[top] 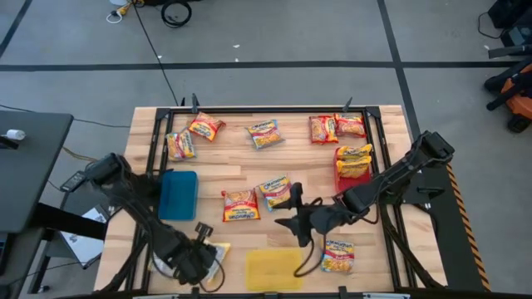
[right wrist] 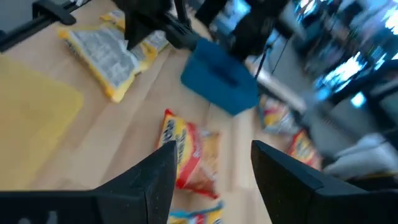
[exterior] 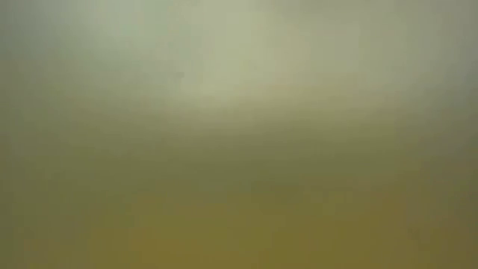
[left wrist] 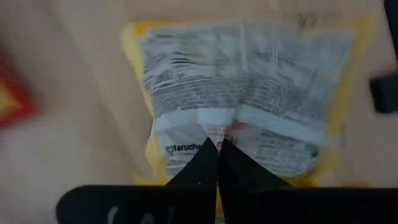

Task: Sort Maruchan noodles
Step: Put the yellow noodle pack into the red bin

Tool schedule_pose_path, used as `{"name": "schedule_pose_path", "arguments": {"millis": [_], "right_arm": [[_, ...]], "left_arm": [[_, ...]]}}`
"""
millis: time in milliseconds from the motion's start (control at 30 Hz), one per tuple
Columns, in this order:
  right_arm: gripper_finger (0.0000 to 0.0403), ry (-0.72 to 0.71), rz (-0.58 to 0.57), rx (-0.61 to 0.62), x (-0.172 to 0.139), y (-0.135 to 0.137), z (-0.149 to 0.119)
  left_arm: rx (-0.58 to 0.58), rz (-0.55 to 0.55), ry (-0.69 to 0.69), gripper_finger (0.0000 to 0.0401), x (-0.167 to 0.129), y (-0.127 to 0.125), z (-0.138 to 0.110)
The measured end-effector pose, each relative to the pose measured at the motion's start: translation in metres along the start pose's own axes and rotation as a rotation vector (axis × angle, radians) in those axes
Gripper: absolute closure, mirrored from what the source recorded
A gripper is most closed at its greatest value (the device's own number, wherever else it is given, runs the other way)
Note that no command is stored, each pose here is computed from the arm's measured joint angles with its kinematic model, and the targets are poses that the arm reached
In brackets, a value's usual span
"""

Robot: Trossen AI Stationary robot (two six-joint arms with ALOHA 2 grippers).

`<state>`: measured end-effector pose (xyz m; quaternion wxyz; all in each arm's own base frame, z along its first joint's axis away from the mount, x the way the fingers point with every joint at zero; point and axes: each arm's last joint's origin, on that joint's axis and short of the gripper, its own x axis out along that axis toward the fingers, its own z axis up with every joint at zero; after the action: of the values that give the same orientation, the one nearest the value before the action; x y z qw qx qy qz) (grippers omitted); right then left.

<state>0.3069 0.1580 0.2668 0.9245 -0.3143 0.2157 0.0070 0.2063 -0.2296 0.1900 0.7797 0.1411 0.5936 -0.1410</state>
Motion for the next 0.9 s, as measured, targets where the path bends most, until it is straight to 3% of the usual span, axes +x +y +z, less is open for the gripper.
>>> {"name": "schedule_pose_path", "arguments": {"millis": [167, 400, 700, 900], "right_arm": [[0.0186, -0.030, -0.123, -0.043, -0.003, -0.003, 0.008], [0.0175, -0.040, -0.134, -0.079, -0.003, -0.004, 0.010], [0.0171, -0.005, -0.233, -0.338, -0.008, -0.002, 0.015], [0.0171, -0.088, -0.270, -0.439, -0.016, 0.001, 0.028]], "left_arm": [[-0.040, -0.007, -0.156, 0.0399, -0.043, 0.034, 0.007], [-0.094, -0.029, -0.452, 0.0400, -0.101, 0.094, 0.011], [0.102, -0.344, -0.861, 0.0400, -0.153, 0.171, 0.010], [0.178, -0.358, -1.023, 0.0400, -0.152, 0.220, 0.015]]}}
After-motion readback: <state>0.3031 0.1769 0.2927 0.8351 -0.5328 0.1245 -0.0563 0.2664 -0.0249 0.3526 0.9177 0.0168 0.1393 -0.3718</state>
